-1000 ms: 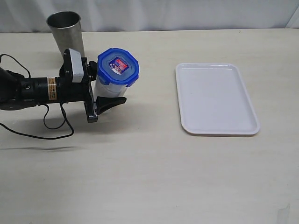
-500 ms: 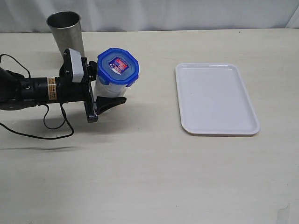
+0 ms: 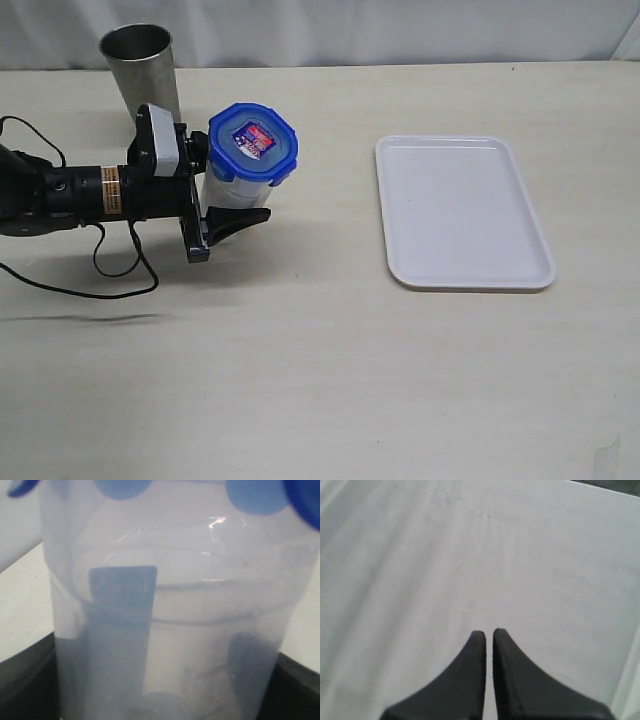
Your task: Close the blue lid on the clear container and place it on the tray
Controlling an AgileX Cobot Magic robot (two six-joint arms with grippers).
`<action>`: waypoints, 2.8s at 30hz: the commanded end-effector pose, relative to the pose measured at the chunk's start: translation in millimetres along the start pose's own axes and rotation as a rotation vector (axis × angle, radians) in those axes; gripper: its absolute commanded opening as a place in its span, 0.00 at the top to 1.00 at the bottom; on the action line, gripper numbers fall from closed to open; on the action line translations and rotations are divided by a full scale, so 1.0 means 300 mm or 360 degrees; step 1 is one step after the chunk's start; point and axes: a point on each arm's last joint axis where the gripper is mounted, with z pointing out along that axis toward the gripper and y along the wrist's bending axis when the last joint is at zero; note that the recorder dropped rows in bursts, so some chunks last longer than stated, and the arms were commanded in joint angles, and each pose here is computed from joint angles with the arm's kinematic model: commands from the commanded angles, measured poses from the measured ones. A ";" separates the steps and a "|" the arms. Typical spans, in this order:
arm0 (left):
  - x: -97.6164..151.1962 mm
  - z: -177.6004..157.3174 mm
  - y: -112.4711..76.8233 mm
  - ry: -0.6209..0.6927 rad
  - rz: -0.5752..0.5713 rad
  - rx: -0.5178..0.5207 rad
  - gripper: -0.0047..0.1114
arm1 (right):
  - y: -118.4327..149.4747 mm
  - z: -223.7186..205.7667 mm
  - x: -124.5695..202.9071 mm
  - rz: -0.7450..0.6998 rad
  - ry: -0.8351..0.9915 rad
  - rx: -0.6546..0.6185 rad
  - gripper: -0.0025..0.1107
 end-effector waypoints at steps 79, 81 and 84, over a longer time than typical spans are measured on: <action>-0.044 0.055 0.018 -0.0119 -0.0163 -0.0240 0.96 | 0.048 -0.097 0.215 0.0514 0.1313 0.0111 0.93; -0.065 0.091 0.013 -0.0152 -0.0164 -0.0277 0.96 | 0.048 -0.097 0.215 0.0514 0.1313 0.0111 0.93; -0.117 0.174 0.010 -0.0176 -0.0082 -0.0227 0.96 | 0.048 -0.097 0.215 0.0514 0.1313 0.0111 0.93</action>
